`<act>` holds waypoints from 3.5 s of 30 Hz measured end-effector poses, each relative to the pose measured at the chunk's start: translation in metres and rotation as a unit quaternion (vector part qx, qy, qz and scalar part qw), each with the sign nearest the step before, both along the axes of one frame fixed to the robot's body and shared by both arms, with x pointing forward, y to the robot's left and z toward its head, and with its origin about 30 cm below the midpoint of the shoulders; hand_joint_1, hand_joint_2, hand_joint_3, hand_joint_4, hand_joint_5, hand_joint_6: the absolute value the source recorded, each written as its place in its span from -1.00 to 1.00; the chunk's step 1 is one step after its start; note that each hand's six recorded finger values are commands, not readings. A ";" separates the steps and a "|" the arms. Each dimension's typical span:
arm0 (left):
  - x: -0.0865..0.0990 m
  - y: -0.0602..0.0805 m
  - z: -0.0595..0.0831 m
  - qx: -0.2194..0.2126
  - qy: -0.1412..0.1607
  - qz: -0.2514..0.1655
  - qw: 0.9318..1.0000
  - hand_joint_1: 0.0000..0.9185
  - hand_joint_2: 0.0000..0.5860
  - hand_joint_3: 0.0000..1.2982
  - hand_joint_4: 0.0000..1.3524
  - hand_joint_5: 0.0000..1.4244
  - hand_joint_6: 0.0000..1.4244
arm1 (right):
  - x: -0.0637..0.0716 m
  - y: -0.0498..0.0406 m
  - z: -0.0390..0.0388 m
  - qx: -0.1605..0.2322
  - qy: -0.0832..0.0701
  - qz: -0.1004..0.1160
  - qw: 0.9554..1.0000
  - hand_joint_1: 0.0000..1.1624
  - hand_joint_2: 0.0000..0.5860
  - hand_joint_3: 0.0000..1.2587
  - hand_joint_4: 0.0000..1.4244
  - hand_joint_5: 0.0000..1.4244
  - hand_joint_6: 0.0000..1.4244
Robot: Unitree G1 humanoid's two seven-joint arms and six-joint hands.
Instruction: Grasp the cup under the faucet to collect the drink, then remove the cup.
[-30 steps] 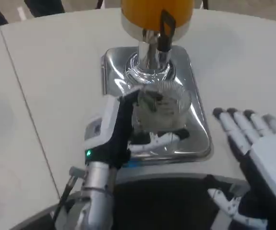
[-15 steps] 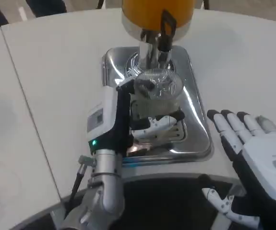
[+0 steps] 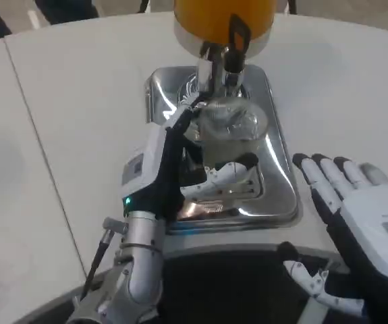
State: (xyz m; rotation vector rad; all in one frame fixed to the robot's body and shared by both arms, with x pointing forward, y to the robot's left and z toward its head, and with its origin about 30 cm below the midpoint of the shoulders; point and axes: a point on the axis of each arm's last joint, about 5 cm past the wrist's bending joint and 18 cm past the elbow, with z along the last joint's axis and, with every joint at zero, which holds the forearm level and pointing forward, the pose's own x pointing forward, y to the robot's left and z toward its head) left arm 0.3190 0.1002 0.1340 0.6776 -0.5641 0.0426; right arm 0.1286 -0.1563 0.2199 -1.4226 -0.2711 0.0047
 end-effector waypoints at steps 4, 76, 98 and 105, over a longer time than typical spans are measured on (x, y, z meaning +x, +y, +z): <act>0.000 0.000 0.000 0.005 -0.001 -0.003 1.000 -0.08 -0.87 -0.80 -0.83 -0.32 -0.15 | -0.001 -0.0003 -0.0022 0.002 0.007 -0.002 1.000 -0.36 0.53 -1.00 -1.00 -1.00 -1.00; -0.184 0.111 0.012 0.242 0.069 0.188 0.949 -0.88 -0.55 -1.00 -1.00 -1.00 -1.00 | 0.097 0.0603 0.0460 0.450 -0.032 0.209 0.868 -0.19 0.54 -1.00 -1.00 -1.00 -1.00; -0.181 0.110 0.007 0.225 0.064 0.197 0.952 -0.99 -0.60 -1.00 -1.00 -1.00 -0.96 | 0.083 0.0647 0.0815 0.175 -0.018 0.174 0.969 -0.29 0.49 -1.00 -1.00 -1.00 -1.00; -0.175 0.109 0.006 0.216 0.063 0.196 0.955 -1.00 -0.61 -1.00 -1.00 -1.00 -0.95 | 0.068 0.0720 0.0809 0.091 -0.035 0.142 0.985 -0.32 0.52 -1.00 -1.00 -1.00 -1.00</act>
